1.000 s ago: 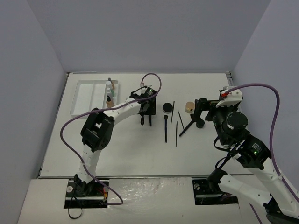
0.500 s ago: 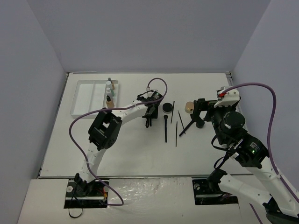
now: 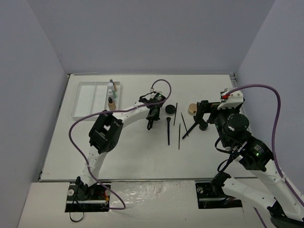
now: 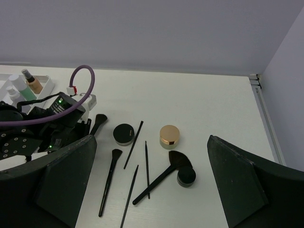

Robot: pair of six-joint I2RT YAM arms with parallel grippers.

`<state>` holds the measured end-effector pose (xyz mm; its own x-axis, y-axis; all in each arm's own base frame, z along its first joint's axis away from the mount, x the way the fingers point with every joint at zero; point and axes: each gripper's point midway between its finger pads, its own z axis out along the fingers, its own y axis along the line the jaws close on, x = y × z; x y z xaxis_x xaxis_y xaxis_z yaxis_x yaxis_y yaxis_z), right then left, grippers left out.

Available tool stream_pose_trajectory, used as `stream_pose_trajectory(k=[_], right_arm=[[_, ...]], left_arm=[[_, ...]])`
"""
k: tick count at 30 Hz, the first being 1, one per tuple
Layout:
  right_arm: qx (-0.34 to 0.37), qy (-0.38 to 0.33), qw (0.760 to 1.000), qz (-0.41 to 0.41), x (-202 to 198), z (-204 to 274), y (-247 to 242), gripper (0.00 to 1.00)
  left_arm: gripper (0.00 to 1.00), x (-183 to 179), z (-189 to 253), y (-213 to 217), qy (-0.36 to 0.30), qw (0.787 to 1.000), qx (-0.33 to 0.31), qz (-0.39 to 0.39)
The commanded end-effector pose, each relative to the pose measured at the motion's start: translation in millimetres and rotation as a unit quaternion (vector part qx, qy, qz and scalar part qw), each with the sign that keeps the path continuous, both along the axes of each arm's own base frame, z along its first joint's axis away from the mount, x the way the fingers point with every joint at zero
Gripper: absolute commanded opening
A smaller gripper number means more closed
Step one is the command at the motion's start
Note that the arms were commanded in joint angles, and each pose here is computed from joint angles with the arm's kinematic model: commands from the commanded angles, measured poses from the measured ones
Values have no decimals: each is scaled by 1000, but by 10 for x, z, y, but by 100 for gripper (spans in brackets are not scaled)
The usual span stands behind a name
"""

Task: Organize the makeup

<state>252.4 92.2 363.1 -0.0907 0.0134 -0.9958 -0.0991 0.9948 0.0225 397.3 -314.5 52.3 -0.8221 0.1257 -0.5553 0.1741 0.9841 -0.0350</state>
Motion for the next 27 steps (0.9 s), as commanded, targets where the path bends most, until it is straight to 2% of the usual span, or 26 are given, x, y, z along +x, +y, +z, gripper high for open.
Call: stream_pose_trajectory(k=[1,7,12,16,20,27], right_arm=[[21,-25,999,-2,30,168,11,100],[15,-24,1000,10,45,177,63,100],[7,-22,1000,13,70,158,89,100],[1,-21,1000,18,90,152,116,100],[-5,-21,1000,18,100,152,120,100],[-9,-19,1000,13,115,137,113,100]], left_arm=[[0,233,1483,299,-143,989,-41,2],[0,433,2157,1303,-198,978,-50,50],[0,562,2379,2076,-220,972,-38,67],[0,709,2265,2600,-216,973,-13,74],[0,897,2025,2967,-202,976,-22,74],[0,1257,1478,3267,-170,981,-14,87]])
